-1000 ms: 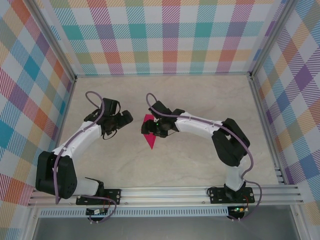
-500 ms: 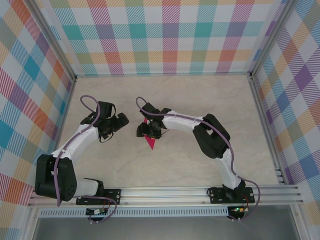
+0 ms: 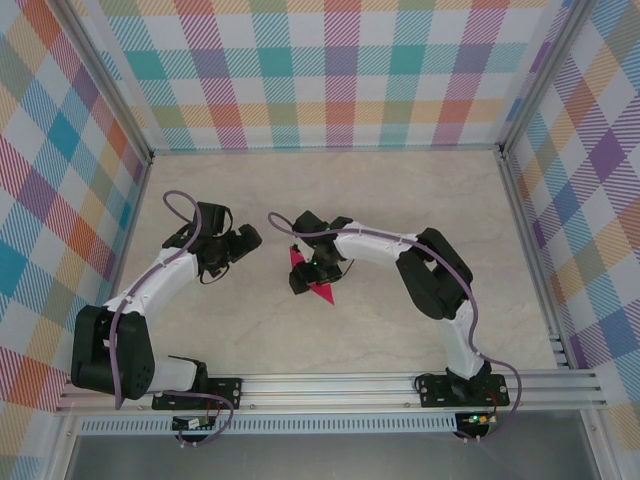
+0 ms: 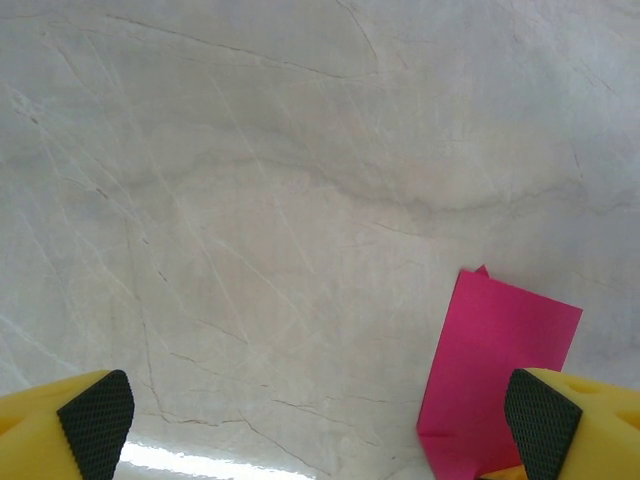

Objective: Fold a paper plane with a square sheet of paper (pick it up from the middle)
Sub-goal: Move the paper to the center of the table.

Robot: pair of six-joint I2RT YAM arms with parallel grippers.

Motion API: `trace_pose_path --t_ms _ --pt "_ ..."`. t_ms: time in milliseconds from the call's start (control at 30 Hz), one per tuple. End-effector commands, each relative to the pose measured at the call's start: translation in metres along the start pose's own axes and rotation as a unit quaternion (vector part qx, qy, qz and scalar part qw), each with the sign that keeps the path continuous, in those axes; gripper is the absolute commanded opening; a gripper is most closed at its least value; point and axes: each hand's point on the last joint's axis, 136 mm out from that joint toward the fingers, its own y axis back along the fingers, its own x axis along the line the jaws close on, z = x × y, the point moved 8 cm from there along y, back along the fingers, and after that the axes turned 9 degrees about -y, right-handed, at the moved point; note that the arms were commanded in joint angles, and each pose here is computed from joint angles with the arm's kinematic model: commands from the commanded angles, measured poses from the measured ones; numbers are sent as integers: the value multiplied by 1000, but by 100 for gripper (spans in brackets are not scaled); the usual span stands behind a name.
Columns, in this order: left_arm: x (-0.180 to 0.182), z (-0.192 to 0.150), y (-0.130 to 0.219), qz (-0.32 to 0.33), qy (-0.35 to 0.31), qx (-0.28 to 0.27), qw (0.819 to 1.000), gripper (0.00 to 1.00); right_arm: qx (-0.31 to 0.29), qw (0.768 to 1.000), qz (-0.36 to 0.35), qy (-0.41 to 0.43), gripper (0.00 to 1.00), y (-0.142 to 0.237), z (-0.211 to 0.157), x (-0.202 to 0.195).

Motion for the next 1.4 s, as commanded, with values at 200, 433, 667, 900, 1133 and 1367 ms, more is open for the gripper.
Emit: trace_pose_path --t_ms 200,433,667,900,1133,1367 --pt "2 -7 -5 -39 0 13 999 100 -118 988 63 -71 68 72 -3 11" --pt "-4 -16 -10 -97 4 29 995 100 -141 971 38 -191 65 53 -1 -5" --pt "-8 -24 -16 -140 11 36 989 100 -137 964 42 -222 62 31 5 -10" --pt "-18 -33 -24 -175 13 66 982 99 -124 963 31 -238 61 15 7 -19" --pt "-30 -44 -35 -202 24 104 973 92 -115 958 45 -260 60 5 3 -34" --pt "-45 -56 -48 -216 21 135 967 84 -89 944 101 -301 59 -6 -2 -55"
